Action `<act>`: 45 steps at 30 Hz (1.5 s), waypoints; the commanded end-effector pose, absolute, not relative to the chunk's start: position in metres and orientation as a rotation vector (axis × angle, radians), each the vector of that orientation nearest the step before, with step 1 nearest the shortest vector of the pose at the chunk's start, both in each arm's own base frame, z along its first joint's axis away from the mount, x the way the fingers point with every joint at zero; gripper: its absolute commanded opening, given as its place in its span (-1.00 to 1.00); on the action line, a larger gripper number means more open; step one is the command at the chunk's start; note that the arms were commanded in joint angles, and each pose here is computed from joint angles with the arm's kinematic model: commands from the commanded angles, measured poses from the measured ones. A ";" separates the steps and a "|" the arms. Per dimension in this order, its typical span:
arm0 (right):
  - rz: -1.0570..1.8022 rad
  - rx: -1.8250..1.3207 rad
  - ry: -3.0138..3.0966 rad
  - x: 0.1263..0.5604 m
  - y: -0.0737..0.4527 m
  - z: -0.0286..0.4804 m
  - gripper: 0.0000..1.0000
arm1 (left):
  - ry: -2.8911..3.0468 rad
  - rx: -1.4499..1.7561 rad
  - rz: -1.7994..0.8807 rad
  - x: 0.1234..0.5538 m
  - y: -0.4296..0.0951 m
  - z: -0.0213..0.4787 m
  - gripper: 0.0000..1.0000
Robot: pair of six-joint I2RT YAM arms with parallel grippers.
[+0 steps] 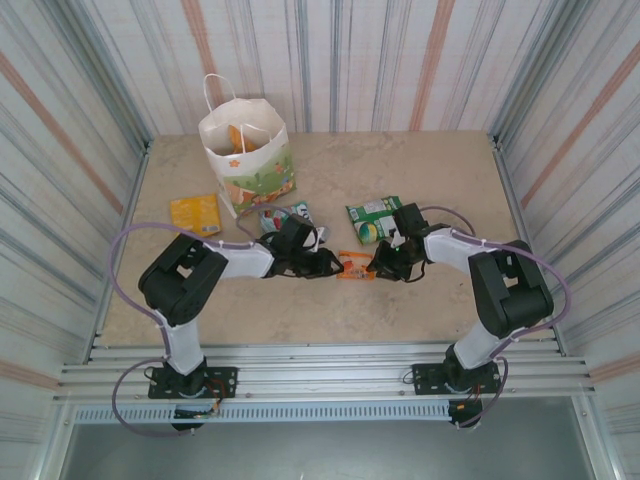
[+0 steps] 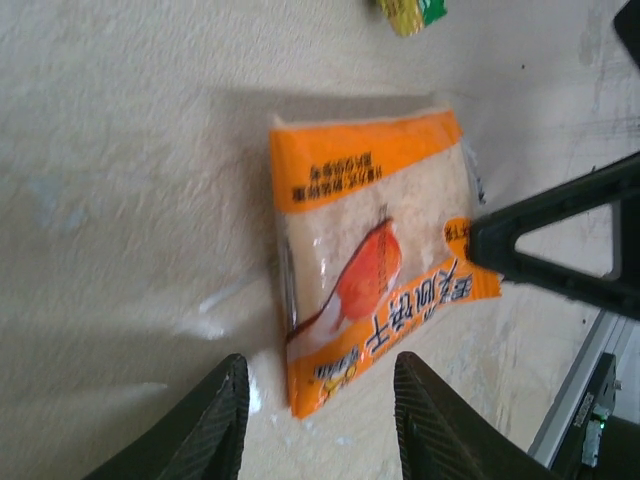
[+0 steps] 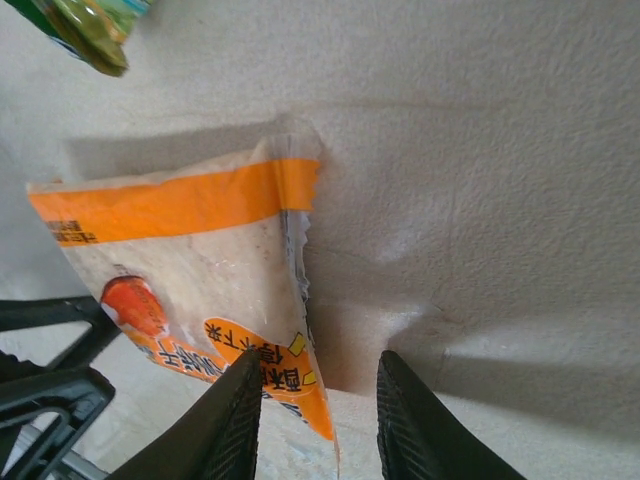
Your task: Place the snacks into the paper bag
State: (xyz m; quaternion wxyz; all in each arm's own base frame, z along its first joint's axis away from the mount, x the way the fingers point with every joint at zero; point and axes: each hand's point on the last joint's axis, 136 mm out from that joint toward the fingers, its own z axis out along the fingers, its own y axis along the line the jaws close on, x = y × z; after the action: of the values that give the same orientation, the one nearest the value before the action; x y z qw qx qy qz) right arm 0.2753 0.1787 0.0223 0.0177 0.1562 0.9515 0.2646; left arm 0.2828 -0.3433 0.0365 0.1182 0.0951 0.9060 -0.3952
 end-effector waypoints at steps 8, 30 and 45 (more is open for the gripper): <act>0.834 0.433 3.011 0.264 0.188 0.003 -0.48 | 2.680 0.262 -1.178 0.287 -0.354 0.019 -0.17; 0.870 0.324 2.797 0.278 0.193 0.056 0.02 | 2.622 0.418 -0.934 0.291 -0.332 0.057 -0.92; 0.964 0.087 2.336 0.301 0.217 0.166 0.11 | 2.334 0.561 -0.684 0.320 -0.283 0.190 -1.00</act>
State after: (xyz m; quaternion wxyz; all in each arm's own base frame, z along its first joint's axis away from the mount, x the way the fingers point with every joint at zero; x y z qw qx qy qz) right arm 0.2919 0.2136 0.1476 0.2473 0.0536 0.8999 0.3552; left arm 0.3116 -0.3027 0.1656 0.2851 0.1954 0.8922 -0.2906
